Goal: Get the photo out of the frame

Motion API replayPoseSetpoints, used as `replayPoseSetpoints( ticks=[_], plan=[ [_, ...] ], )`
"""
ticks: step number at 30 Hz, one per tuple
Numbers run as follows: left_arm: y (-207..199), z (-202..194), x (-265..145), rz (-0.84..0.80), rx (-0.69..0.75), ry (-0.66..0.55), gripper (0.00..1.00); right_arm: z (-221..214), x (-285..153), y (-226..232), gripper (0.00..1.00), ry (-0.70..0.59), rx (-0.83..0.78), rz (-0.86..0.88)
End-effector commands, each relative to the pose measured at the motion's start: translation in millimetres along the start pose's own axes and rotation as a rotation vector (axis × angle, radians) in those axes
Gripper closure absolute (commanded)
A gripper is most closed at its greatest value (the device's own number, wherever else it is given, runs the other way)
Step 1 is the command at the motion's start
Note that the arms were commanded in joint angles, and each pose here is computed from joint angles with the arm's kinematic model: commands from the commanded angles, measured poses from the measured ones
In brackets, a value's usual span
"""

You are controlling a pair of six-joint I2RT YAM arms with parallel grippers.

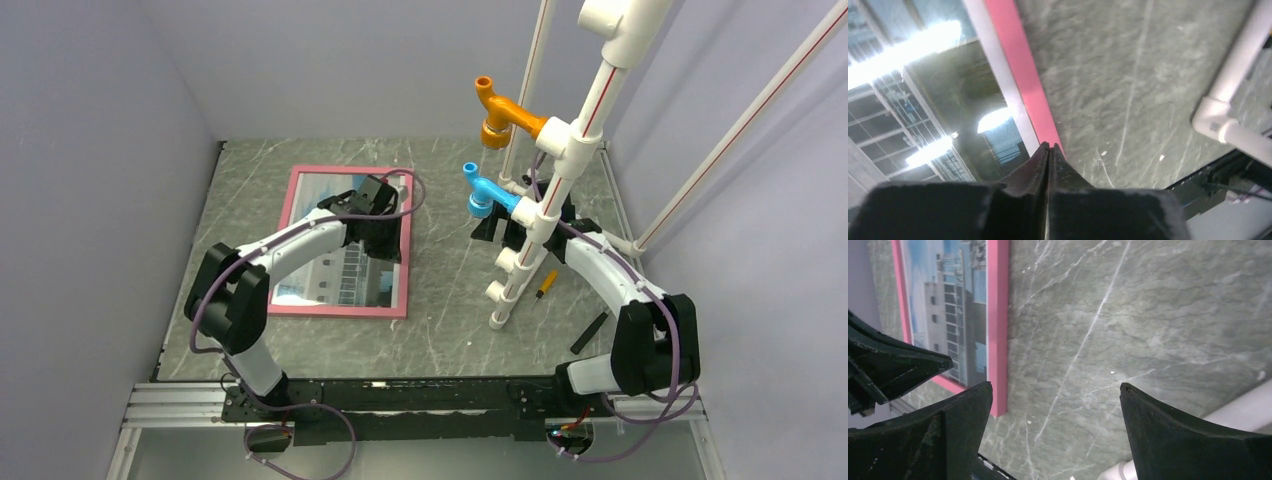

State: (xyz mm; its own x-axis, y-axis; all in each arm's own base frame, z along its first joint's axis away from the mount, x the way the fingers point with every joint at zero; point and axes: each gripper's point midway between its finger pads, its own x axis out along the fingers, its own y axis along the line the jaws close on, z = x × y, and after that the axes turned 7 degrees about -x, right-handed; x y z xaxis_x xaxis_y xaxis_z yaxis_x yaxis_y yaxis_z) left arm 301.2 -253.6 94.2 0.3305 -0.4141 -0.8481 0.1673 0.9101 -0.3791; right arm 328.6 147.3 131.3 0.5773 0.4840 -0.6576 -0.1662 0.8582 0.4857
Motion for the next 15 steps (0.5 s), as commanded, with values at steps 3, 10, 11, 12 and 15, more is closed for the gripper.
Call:
replayPoseSetpoints(
  ticks=[3, 10, 11, 12, 15],
  plan=[
    [-72, 20, -39, -0.217, 0.036, -0.098, 1.0, 32, 7, 43, 0.0, -0.073, 0.021, 0.172],
    [-53, 17, -32, -0.096, -0.009, -0.114, 0.86, 29, 25, 40, 0.02, -0.035, 0.072, 0.156],
    [-48, 18, -29, -0.069, -0.018, -0.121, 0.77, 28, 26, 38, 0.03, -0.028, 0.077, 0.144],
    [-43, 19, -24, -0.045, -0.022, -0.128, 0.7, 26, 26, 35, 0.03, -0.028, 0.083, 0.13],
    [-31, 24, -7, 0.048, -0.018, -0.122, 0.53, 23, 22, 24, 0.03, -0.041, 0.1, 0.067]
  ],
)
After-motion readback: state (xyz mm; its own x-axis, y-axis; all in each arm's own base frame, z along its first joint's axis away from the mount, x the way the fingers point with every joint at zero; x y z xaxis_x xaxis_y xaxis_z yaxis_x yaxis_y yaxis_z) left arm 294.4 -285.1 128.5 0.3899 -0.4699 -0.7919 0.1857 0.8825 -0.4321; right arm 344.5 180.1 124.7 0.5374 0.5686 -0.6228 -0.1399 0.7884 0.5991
